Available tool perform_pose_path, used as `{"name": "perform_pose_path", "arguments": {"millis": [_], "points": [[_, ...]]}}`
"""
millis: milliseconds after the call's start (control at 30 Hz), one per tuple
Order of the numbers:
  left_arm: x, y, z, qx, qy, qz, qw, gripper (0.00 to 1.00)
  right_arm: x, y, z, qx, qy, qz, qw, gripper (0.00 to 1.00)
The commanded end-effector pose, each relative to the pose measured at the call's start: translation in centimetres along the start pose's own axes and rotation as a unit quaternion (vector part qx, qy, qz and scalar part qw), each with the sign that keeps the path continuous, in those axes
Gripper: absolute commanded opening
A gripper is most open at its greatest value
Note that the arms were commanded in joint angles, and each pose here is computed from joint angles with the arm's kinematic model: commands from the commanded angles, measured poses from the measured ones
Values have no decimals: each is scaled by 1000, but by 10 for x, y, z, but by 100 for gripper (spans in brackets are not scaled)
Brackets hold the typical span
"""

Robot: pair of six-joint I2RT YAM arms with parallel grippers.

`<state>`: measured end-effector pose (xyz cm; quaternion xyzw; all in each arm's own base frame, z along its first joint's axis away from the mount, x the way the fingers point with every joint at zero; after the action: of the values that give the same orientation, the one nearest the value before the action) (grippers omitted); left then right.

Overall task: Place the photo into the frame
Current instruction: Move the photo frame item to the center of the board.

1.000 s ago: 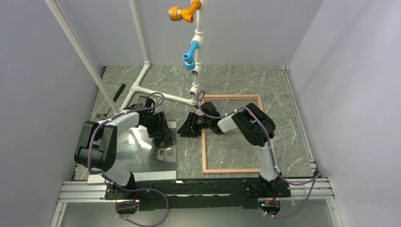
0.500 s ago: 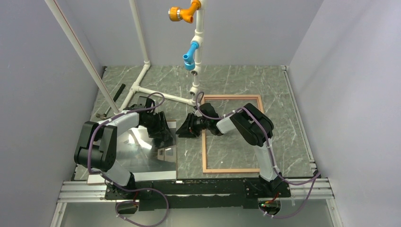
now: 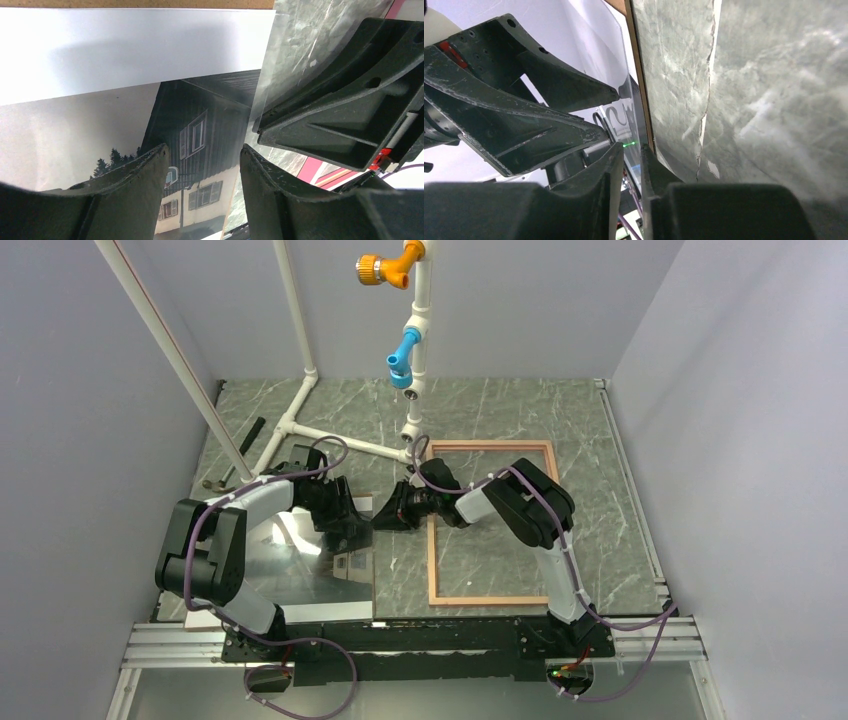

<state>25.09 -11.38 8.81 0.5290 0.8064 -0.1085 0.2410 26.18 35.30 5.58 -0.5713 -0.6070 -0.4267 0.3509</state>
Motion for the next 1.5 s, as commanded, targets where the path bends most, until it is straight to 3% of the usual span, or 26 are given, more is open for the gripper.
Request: {"name": "perform_pose_path", "arguments": {"millis": [0, 200, 567, 900, 1467], "points": [[21, -10, 14, 7, 45, 1, 999, 60, 14, 5, 3, -16, 38, -7, 999, 16], [23, -12, 17, 10, 45, 1, 999, 60, 10, 5, 5, -16, 41, 0, 999, 0], [18, -10, 10, 0, 36, 8, 999, 62, 11, 5, 3, -17, 36, -6, 999, 0], [-1, -4, -27, -38, 20, 31, 999, 83, 17, -2, -10, -17, 15, -23, 999, 0], [3, -9, -45, -59, 40, 46, 996, 84, 31, -2, -46, -33, 3, -35, 999, 0]]}}
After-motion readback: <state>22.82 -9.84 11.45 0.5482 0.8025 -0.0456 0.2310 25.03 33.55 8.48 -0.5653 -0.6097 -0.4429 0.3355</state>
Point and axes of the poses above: each gripper's point midway between its finger pads, its own z axis out along the fingers, its own x axis along the line the jaws close on, y = z × x, the point moved 7 cm from there along -z, back along the fingers, and after that the axes turned 12 degrees about -z, right-handed, at the moved point
